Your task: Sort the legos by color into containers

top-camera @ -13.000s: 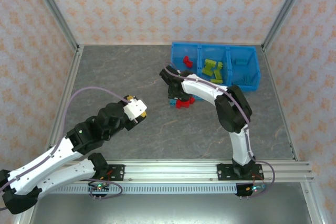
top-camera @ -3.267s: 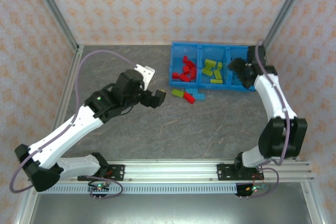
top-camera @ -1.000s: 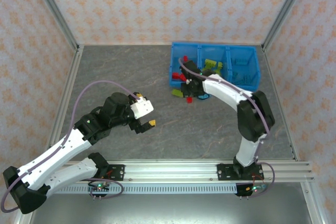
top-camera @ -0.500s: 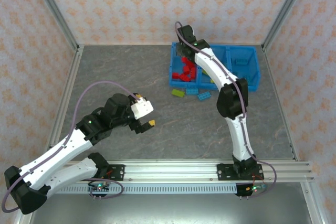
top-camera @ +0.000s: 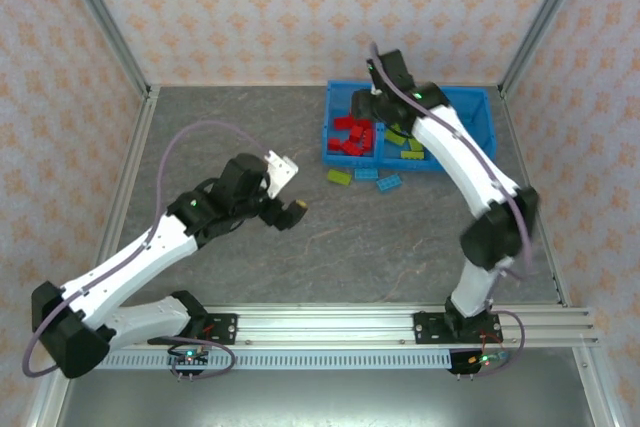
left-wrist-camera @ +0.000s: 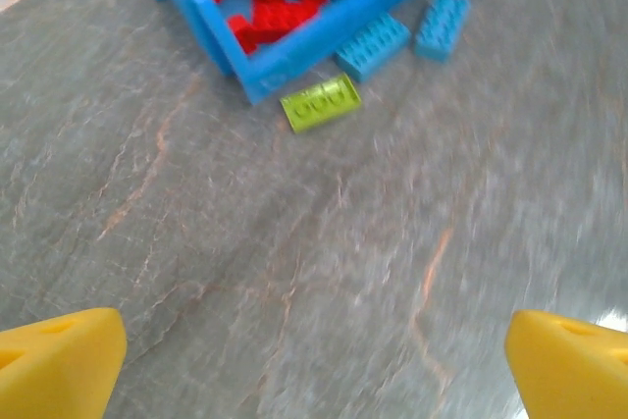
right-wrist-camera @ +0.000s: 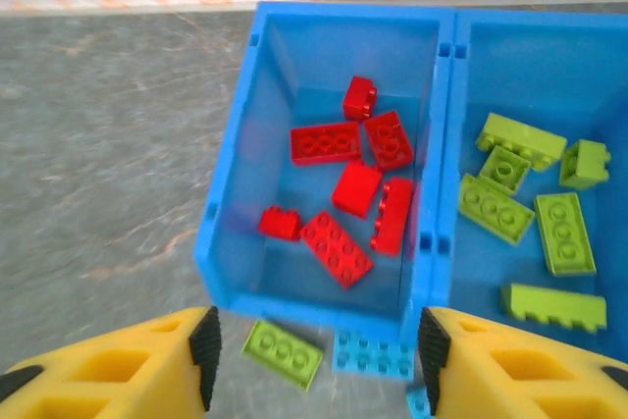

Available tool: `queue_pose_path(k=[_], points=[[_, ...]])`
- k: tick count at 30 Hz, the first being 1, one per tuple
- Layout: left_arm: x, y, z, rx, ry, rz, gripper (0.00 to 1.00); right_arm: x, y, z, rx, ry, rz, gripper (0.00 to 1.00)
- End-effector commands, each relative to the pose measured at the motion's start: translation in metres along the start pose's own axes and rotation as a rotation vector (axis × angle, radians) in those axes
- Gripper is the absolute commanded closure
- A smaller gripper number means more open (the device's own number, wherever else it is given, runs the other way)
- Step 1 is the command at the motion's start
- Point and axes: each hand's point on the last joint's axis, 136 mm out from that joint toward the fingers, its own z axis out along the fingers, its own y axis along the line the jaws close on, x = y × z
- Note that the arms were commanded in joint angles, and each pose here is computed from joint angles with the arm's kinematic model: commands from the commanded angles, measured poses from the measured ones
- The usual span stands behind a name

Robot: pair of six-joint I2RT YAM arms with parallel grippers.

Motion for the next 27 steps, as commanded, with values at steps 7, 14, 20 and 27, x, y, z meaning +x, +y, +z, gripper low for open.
queue_pose_path(k=[7,14,20,27], points=[[-0.018,0.01,0.097,-0.101,0.044,-0.655,0.05,0.088,-0.047,-0.091,-0.028,-0.077,0.155,0.09],[-0.018,0.008,0.178,-0.238,0.141,-0.526,0.06,0.115,-0.075,-0.109,0.078,-0.048,0.136,0.03],[-0.007,-0.006,0.224,-0.242,0.21,-0.34,0.06,0.113,-0.074,-0.111,0.076,-0.049,0.118,0.03],[0.012,-0.006,0.252,-0.256,0.288,-0.247,0.05,0.115,-0.075,-0.109,0.085,-0.035,0.112,0.03]])
